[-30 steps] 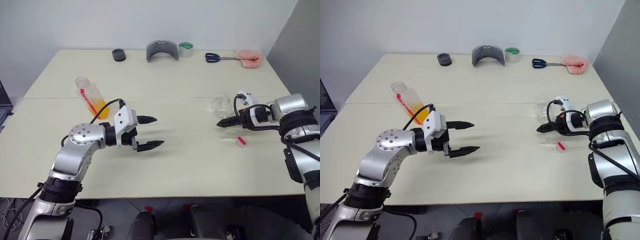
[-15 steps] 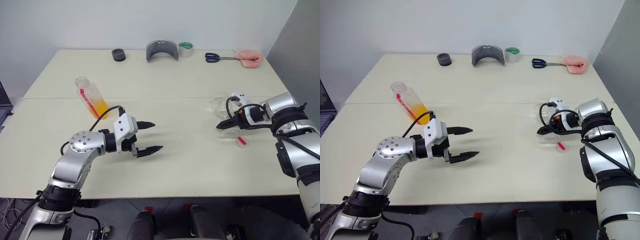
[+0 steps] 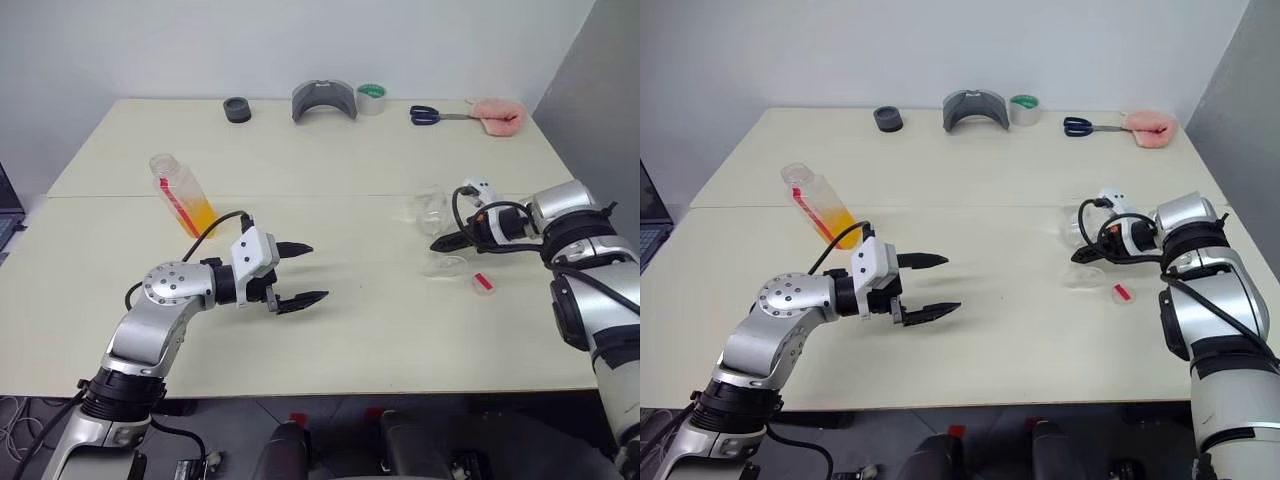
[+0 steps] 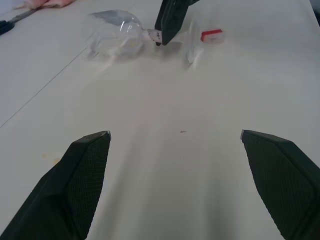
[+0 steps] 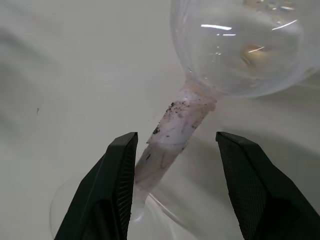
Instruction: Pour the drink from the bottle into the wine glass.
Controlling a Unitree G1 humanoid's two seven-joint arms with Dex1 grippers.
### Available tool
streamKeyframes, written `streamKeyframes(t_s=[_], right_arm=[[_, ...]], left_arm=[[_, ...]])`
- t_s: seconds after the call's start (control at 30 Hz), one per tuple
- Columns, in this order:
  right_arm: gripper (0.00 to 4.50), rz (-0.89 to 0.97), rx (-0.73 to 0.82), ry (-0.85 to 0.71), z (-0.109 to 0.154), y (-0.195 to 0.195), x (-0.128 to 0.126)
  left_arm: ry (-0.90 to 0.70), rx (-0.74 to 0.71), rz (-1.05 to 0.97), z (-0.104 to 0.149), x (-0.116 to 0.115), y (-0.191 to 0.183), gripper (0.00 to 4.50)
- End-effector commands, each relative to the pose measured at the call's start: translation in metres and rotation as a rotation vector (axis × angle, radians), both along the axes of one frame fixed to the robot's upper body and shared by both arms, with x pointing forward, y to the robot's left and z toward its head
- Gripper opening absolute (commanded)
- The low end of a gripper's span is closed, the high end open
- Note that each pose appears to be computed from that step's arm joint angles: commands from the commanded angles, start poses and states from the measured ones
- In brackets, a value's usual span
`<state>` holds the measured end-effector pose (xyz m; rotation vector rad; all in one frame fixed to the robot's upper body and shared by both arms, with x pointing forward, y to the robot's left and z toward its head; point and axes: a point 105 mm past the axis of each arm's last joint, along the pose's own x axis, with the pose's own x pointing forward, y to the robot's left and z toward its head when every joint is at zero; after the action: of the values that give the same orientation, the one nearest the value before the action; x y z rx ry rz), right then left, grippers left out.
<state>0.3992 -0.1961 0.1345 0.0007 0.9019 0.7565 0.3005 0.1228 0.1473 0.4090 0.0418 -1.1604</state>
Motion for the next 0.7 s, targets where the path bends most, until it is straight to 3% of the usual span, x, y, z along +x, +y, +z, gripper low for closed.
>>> streamKeyframes(t_s=[0.03, 0.3, 0.4, 0.57, 0.7], right_arm=[[2.55, -0.055, 0.05, -0.025, 0.007, 0.005, 0.006], [2.55, -0.141, 0.148, -0.015, 0.011, 0.014, 0.011], [1.94, -0.155, 0.16, -0.028, 0.013, 0.014, 0.013], [0.3, -0.176, 0.198, -0.029, 0.014, 0.017, 0.014], [0.18, -0.184, 0.215, -0.018, 0.011, 0.017, 0.013]], left_arm=[[-0.048, -0.001, -0.016, 0.009, -0.002, -0.004, 4.5], [-0.048, 0.009, -0.012, 0.005, -0.004, -0.001, 4.5], [-0.051, 0.012, -0.01, 0.004, -0.004, 0.0, 4.5], [-0.054, 0.016, -0.008, 0.003, -0.003, 0.0, 4.5], [-0.056, 0.018, -0.008, 0.003, -0.003, -0.001, 4.5]])
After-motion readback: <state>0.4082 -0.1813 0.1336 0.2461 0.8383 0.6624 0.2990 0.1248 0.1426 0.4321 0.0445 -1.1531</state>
